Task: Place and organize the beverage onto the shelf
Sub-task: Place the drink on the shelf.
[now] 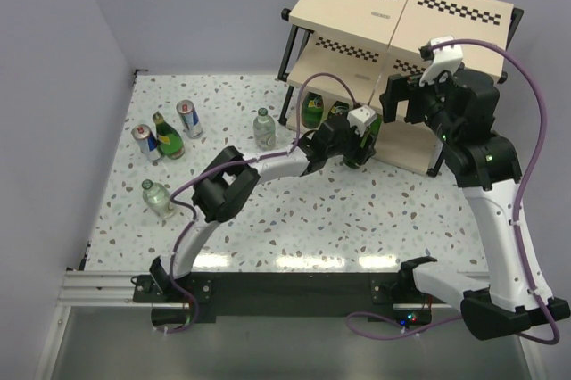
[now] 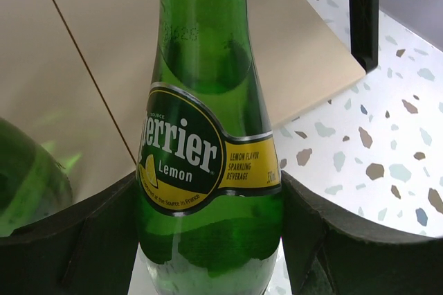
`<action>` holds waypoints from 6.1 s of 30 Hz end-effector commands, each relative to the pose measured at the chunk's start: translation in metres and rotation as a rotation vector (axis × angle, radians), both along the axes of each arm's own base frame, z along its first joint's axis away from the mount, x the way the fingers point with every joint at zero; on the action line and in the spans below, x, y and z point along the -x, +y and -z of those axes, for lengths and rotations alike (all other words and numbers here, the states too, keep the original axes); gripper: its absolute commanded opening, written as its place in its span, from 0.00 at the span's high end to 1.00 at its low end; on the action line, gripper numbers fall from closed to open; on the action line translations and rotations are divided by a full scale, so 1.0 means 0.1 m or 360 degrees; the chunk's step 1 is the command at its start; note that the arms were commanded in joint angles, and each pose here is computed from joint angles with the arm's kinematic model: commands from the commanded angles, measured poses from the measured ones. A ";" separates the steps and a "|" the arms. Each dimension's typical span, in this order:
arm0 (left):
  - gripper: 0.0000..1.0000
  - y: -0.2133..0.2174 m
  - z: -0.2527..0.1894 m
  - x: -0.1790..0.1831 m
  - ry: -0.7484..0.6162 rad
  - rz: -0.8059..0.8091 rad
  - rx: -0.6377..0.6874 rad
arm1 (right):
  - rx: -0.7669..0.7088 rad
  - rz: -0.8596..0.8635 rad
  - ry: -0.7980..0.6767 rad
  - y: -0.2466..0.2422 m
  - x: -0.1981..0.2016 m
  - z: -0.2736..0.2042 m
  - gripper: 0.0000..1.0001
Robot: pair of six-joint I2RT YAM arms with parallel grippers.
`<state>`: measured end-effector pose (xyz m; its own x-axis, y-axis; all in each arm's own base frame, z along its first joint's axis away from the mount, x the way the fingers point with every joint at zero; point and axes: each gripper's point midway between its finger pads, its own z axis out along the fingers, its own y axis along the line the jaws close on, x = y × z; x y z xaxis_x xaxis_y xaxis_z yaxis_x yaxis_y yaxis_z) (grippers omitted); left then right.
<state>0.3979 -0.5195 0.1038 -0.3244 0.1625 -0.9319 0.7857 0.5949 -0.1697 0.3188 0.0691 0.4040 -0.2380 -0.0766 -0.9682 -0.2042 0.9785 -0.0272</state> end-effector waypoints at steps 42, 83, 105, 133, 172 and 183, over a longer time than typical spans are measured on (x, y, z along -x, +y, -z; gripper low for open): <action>1.00 -0.32 -1.33 -0.48 -0.0644 -0.0123 0.0604 | -0.0034 -0.0021 -0.0035 0.02 0.02 -0.10 0.01; 1.00 -0.38 -1.21 -0.54 -0.0739 -0.0091 0.0739 | -0.0015 -0.0023 0.0001 0.04 -0.04 0.01 0.01; 0.93 -0.37 -0.74 -0.50 -0.0610 -0.0137 0.0751 | -0.0012 -0.0026 0.0008 0.04 -0.04 0.04 0.01; 0.70 -0.47 -0.46 -0.46 -0.0625 -0.0175 0.0736 | -0.0010 -0.0024 0.0013 0.04 -0.05 0.06 0.01; 0.07 -0.52 -0.32 -0.52 -0.0603 -0.0227 0.0702 | -0.0008 -0.0019 0.0007 0.03 -0.04 0.08 0.01; 0.00 -0.24 -0.39 -0.30 -0.0612 -0.0244 0.0691 | 0.0018 -0.0044 0.0004 0.03 0.00 0.11 0.01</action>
